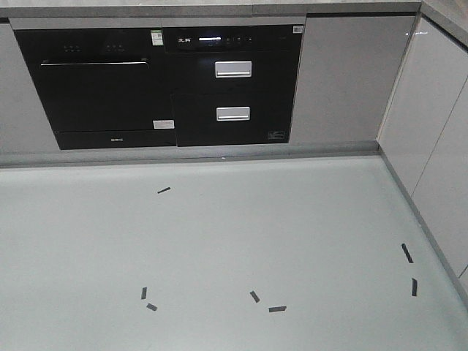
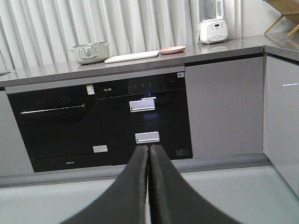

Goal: Transfer vegetables to tray and serve
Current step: 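Drive the base toward the counter with the pot, tray and plate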

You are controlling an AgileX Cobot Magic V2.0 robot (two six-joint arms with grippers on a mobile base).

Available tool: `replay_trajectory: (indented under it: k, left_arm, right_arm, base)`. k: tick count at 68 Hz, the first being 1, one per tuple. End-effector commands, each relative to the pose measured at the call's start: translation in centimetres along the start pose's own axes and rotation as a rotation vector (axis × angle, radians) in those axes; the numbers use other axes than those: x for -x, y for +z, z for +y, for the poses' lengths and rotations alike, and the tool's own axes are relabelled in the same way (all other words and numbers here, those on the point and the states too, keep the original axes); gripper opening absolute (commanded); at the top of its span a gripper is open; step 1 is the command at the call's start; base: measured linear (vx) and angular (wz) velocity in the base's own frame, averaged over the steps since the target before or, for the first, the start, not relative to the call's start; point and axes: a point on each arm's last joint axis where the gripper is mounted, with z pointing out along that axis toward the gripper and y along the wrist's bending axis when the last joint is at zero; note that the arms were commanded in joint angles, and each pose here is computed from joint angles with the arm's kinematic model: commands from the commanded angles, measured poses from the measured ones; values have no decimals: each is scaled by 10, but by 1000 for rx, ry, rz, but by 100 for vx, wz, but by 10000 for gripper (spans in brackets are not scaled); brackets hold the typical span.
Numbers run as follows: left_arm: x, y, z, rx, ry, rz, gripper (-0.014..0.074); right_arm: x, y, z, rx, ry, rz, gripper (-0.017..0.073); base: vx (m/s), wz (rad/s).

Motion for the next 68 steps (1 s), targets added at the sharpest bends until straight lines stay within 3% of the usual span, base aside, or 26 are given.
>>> replay_trajectory:
  k: [1, 68]
  left_arm:
    - [-2, 0, 1, 11, -10, -62, -6]
    - [-2, 0, 1, 11, -10, -62, -6]
  right_arm:
    - [2, 0, 1, 14, -6, -66, -6]
    - [2, 0, 1, 14, -6, -66, -6]
  base:
    - [0, 0]
    - [0, 0]
